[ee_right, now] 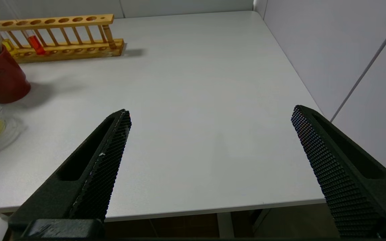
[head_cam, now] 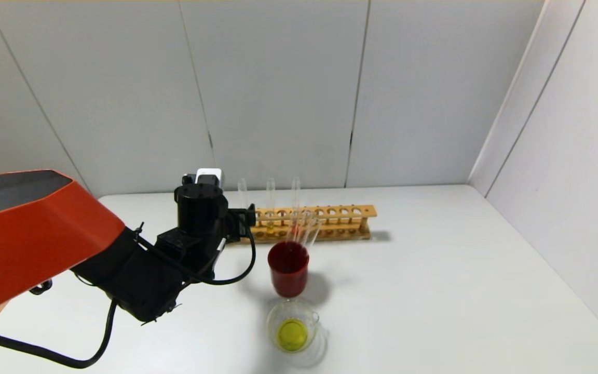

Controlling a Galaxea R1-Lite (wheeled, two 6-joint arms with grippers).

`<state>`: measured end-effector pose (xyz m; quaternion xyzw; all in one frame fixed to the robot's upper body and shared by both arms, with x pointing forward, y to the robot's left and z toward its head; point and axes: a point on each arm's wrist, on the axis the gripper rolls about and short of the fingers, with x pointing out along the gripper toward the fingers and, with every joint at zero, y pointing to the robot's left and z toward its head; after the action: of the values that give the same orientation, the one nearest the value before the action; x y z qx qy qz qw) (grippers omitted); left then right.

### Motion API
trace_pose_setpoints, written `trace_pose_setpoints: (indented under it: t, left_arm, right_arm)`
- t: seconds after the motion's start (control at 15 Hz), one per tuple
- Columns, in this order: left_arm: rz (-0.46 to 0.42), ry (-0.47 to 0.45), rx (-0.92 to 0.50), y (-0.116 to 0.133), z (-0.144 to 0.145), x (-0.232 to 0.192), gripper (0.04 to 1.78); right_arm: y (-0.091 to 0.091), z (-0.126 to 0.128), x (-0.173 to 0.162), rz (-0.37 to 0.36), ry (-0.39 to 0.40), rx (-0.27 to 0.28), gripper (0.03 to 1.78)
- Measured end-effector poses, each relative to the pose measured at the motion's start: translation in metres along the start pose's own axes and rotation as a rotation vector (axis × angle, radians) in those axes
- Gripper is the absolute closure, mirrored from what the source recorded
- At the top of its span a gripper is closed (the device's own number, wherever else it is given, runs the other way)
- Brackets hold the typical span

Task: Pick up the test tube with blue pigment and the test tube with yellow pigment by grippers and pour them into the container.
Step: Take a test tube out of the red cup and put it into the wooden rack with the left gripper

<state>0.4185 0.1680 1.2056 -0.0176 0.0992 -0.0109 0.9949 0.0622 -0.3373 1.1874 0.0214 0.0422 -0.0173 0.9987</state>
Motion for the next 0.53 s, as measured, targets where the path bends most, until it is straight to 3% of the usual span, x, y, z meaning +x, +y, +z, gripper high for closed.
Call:
trace_pose_setpoints:
  t: [0.53]
  left_arm:
    - [0.014,0.006,0.018,-0.003,-0.006,0.048,0.07]
  right_arm:
    - [0.0,0.0,0.0,0.0,0.0,0.0,0.06]
